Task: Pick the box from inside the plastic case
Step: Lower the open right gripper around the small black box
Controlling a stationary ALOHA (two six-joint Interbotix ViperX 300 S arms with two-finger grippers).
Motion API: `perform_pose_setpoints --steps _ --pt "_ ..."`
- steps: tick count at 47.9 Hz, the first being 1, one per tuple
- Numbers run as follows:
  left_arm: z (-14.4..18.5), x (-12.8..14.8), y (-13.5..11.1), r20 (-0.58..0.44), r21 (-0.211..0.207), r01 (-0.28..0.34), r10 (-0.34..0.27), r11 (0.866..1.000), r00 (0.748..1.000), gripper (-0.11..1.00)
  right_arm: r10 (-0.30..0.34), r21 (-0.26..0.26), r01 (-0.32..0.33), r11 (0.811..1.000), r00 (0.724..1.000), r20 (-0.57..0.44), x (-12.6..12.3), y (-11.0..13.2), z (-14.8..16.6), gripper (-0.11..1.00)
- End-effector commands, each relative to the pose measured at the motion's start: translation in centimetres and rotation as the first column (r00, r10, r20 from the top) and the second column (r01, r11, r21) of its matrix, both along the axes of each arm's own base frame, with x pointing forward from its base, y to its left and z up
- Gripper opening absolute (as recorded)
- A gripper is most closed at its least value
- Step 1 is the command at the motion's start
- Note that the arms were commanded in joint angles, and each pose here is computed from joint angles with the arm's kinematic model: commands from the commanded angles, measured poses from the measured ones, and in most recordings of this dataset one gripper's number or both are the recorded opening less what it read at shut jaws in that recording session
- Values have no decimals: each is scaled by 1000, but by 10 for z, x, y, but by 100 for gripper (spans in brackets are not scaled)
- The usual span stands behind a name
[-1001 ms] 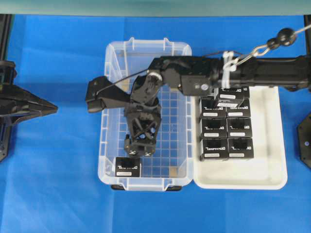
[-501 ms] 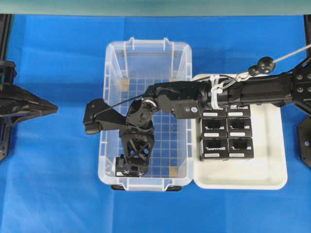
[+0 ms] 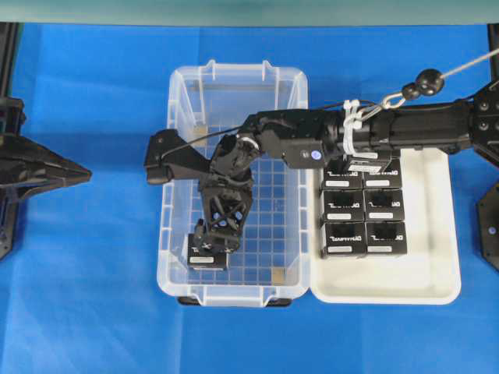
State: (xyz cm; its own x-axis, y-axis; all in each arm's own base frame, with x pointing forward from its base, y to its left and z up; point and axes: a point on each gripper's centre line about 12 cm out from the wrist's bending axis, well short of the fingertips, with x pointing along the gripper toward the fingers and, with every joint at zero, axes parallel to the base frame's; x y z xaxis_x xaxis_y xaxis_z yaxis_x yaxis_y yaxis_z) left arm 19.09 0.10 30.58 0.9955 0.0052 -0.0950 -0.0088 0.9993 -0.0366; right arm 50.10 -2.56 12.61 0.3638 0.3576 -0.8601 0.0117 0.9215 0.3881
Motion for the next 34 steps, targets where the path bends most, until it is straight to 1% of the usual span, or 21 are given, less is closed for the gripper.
perform_pose_setpoints --steps 1,5,10,16,25,34 --pt "10 1 0 25 3 0 0 1000 1000 -4 -3 -28 3 1000 1000 1 0 -11 -2 100" --pt "10 1 1 25 2 -3 3 1000 1000 -4 -16 -28 16 999 1000 9 1 -19 2 100" --pt "10 1 1 25 2 -5 4 1000 1000 -4 -8 -30 8 1000 1000 27 5 -20 11 100" --pt "10 1 1 25 2 -5 4 1000 1000 -4 31 -26 -30 999 999 34 8 -6 20 100" --pt "10 1 1 25 0 -5 5 1000 1000 -4 72 -20 -72 997 997 15 6 12 17 100" --pt "10 1 1 25 -3 -6 6 1000 1000 -4 79 -19 -79 997 997 14 7 23 15 100"
